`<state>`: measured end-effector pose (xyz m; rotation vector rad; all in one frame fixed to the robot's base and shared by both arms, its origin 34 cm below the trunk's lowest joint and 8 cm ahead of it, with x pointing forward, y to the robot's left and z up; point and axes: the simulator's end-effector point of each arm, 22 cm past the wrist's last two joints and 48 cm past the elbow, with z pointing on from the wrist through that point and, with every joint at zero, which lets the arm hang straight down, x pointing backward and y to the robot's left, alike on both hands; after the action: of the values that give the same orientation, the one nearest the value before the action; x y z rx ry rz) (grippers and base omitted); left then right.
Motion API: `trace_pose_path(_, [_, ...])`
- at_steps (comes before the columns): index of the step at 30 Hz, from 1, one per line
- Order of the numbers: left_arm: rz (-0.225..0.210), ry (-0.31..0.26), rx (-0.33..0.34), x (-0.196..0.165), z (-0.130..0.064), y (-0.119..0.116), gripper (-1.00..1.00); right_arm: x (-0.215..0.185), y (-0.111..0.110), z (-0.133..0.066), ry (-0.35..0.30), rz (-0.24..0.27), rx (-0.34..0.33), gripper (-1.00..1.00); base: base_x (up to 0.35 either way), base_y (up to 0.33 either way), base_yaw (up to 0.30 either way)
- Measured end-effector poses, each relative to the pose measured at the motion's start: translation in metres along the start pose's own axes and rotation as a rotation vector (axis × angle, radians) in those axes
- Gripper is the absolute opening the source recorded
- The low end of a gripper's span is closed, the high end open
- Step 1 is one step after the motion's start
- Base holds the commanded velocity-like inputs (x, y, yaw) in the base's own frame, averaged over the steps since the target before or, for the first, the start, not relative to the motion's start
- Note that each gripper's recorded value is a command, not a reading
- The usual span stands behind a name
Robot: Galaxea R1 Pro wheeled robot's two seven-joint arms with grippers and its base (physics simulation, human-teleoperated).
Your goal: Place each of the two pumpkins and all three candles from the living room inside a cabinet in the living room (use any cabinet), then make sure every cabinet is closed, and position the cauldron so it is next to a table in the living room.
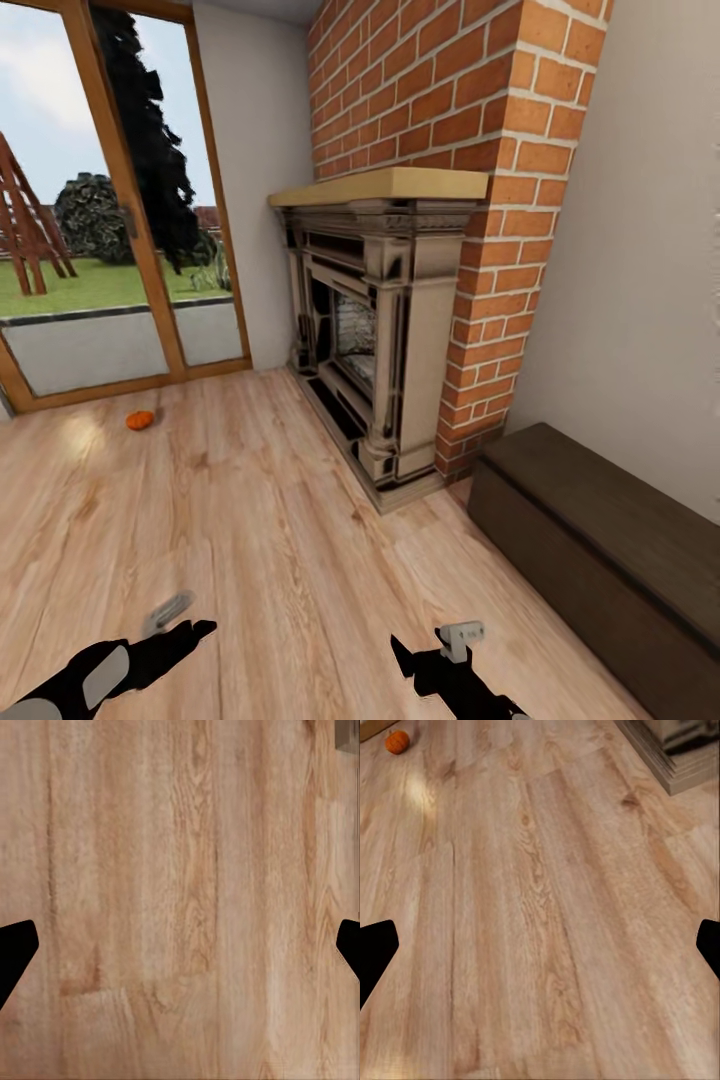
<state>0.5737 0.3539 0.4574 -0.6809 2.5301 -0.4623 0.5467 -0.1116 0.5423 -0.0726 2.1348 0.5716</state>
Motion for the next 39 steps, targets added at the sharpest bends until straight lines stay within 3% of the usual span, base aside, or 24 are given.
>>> trace_pose_path(7, [0.0, 0.0, 0.003, 0.0002, 0.0003, -0.0016, 1.0, -0.0006, -0.0002, 0.0, -0.002, 0.001, 0.0, 1.0, 0.238, 0.178, -0.284])
trace_pose_path(19, [0.002, -0.003, 0.007, -0.0006, -0.0002, -0.0041, 1.0, -0.0025, -0.0005, -0.0003, -0.007, 0.008, 0.002, 1.0, 0.027, 0.183, -0.286])
trace_pose_path(39, [0.006, -0.009, 0.016, -0.0024, -0.0018, -0.0092, 1.0, -0.0086, -0.0024, -0.0011, -0.02, 0.018, 0.008, 1.0, 0.0, 0.011, -0.286])
